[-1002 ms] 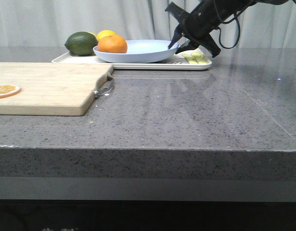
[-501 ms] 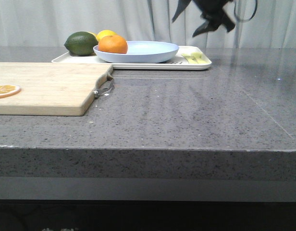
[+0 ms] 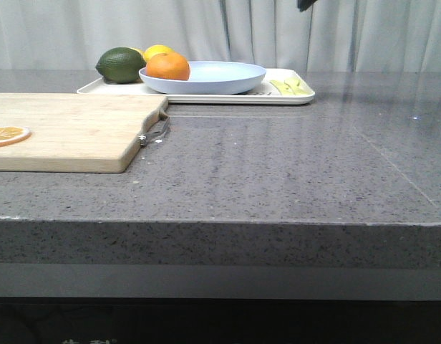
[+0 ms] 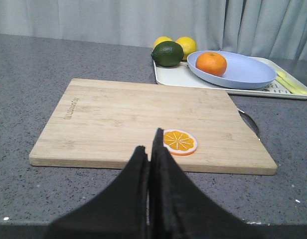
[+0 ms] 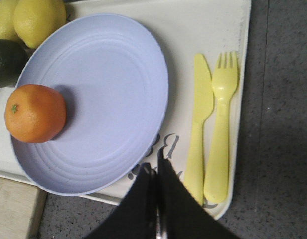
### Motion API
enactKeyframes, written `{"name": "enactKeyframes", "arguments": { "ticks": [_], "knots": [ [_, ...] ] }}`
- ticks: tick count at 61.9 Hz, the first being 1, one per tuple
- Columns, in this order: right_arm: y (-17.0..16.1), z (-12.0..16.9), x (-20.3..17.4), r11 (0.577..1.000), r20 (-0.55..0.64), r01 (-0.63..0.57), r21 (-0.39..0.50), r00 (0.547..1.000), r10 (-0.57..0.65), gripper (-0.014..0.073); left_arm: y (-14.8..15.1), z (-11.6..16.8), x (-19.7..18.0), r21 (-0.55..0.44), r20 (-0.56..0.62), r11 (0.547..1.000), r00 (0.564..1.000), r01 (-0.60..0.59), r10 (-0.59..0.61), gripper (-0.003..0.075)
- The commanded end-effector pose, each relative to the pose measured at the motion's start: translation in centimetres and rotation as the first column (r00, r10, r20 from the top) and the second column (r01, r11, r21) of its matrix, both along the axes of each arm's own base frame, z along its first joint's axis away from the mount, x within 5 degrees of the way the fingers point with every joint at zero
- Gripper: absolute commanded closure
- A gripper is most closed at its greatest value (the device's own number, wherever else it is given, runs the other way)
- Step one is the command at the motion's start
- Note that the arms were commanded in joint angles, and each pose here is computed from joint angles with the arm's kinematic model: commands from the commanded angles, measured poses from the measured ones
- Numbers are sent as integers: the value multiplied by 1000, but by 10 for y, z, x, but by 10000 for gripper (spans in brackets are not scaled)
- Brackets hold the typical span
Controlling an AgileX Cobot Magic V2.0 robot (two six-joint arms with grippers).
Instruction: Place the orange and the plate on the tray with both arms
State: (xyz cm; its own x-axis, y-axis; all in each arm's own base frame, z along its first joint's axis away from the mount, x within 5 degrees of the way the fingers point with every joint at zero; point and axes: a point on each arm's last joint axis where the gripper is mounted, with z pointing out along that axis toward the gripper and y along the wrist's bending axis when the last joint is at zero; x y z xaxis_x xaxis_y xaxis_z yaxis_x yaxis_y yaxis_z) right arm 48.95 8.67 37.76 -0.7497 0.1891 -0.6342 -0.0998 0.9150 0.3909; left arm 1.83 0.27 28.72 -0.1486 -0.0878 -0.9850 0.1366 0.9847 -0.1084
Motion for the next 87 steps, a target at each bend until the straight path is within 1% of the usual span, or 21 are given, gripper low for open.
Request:
{"name": "enactKeyframes", "arguments": {
  "ticks": [1, 11, 18, 23, 26, 27, 31, 36, 41, 44, 49, 52, 54, 62, 67, 75, 80, 87],
  "knots": [
    [-9, 58, -39, 998, 97, -23, -55, 995, 28, 715, 1, 15, -5, -27, 118, 1000, 993, 7, -4, 738],
    [-12, 92, -64, 996, 182, -38, -76, 982, 52, 715, 1, 15, -5, -27, 118, 1000, 993, 7, -4, 738],
    [-14, 118, -90, 990, 236, -68, -121, 967, 95, 715, 1, 15, -5, -27, 118, 1000, 993, 7, -4, 738],
    [-17, 130, -111, 983, 239, -90, -163, 963, 128, 715, 1, 15, -5, -27, 118, 1000, 993, 7, -4, 738],
    [-20, 130, -123, 977, 213, -92, -190, 968, 133, 715, 1, 15, -5, -27, 118, 1000, 993, 7, -4, 738],
    [-22, 134, -130, 974, 218, -88, -211, 967, 135, 715, 1, 15, -5, -27, 118, 1000, 993, 7, -4, 738],
    [-30, 133, -148, 960, 182, -66, -272, 976, 119, 715, 1, 15, -5, -27, 118, 1000, 993, 7, -4, 738],
    [-40, 122, -165, 938, 115, -37, -346, 990, 82, 715, 1, 15, -5, -27, 118, 1000, 993, 7, -4, 738],
    [-52, 109, -188, 904, 54, -9, -428, 998, 36, 715, 1, 15, -5, -27, 118, 1000, 993, 7, -4, 738],
    [-57, 95, -196, 888, 4, -15, -460, 1000, 19, 715, 1, 15, -5, -27, 118, 1000, 993, 7, -4, 738],
    [-59, 78, -210, 882, -31, -30, -470, 999, 18, 715, 1, 15, -5, -27, 118, 1000, 993, 7, -4, 738],
    [-60, 70, -221, 883, -28, -30, -469, 999, 20, 715, 1, 15, -5, -27, 118, 1000, 993, 7, -4, 738],
    [-60, 60, -226, 884, -39, -35, -467, 999, 19, 715, 1, 15, -5, -27, 118, 1000, 993, 7, -4, 738],
    [-63, 28, -254, 896, -7, -3, -443, 1000, 0, 715, 1, 15, -5, -27, 118, 1000, 993, 7, -4, 738],
    [-64, 15, -271, 904, 38, 15, -427, 999, 1, 715, 1, 15, -5, -27, 118, 1000, 993, 7, -4, 738],
    [-67, -18, -301, 914, 126, 43, -403, 992, 9, 715, 1, 15, -5, -27, 118, 1000, 993, 7, -4, 738],
    [-68, -31, -318, 919, 224, 78, -386, 974, 11, 715, 1, 15, -5, -27, 118, 1000, 993, 7, -4, 738],
    [-71, -51, -344, 925, 346, 120, -360, 938, 13, 715, 1, 15, -5, -27, 118, 1000, 993, 7, -4, 738]
  ]
}}
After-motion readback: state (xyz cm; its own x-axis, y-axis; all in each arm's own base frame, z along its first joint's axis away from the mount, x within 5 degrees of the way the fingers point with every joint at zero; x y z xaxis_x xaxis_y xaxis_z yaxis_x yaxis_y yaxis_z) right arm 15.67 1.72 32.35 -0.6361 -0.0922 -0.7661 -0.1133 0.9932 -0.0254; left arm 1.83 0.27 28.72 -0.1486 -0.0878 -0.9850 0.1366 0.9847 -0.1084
